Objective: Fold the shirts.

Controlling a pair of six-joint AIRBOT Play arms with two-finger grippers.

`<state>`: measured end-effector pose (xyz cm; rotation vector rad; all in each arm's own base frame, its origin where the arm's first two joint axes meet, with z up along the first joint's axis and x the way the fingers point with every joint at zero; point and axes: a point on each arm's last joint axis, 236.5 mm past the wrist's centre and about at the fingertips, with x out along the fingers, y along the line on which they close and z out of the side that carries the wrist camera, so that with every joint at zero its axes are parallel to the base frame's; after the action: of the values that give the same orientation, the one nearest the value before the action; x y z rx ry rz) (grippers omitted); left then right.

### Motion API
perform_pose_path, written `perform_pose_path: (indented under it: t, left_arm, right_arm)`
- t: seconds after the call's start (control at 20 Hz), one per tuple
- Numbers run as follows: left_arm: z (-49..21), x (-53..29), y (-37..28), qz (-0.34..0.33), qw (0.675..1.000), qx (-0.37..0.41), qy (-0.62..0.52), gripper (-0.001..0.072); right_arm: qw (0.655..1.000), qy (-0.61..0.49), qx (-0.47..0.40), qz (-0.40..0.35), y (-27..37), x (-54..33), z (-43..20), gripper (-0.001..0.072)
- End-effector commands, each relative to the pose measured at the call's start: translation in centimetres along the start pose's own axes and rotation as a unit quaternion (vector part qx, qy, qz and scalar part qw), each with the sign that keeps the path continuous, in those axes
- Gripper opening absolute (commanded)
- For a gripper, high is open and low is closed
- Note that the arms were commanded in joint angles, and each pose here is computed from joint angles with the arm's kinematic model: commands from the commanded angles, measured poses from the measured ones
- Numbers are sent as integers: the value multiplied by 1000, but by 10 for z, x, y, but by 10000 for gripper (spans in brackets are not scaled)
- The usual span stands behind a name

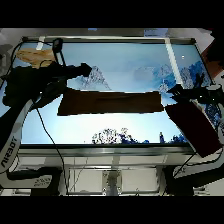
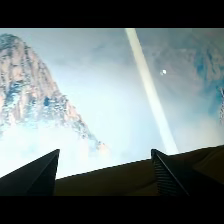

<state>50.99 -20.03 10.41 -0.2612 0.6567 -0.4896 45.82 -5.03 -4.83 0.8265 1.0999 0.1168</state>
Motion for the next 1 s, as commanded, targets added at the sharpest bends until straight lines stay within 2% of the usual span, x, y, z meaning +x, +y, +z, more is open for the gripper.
perform_pose_path:
  t: [0.0, 0.2, 0.5, 0.6, 0.65, 0.7, 0.75, 0.8, 0.85, 0.9, 0.95]
  left_arm:
    - [-28, 11, -32, -26, 998, 26, 50, 644]
    - [-67, 23, -28, -36, 992, 9, 118, 645]
    - [-74, 28, -24, -32, 991, 8, 127, 644]
    - [-79, 30, -19, -25, 990, 17, 134, 644]
    - [-83, 32, -17, -24, 990, 18, 139, 644]
    - [-87, 35, -14, -21, 989, 22, 146, 629]
    - [-94, 37, -11, -21, 987, 20, 156, 473]
    - [-103, 40, -9, -21, 985, 18, 169, 284]
    - [-112, 44, -9, -23, 983, 15, 182, 126]
    - [-122, 47, -10, -26, 980, 12, 196, 42]
    - [-133, 51, -14, -31, 977, 9, 210, 13]
  right_arm:
    - [999, 47, 9, 26, -12, 26, -19, 511]
    - [997, 74, -6, 23, -20, 50, -33, 511]
    - [993, 108, -33, 31, -3, 67, -54, 506]
    - [991, 121, -36, 42, 8, 69, -62, 477]
    - [990, 125, -33, 51, 13, 69, -64, 420]
    - [989, 128, -31, 70, 23, 68, -65, 238]
    - [986, 133, -39, 95, 36, 63, -66, 101]
    - [980, 137, -55, 131, 55, 55, -64, 32]
    - [976, 136, -60, 159, 73, 47, -61, 30]
    - [971, 130, -66, 187, 93, 35, -54, 30]
    - [969, 121, -78, 203, 109, 24, -46, 30]
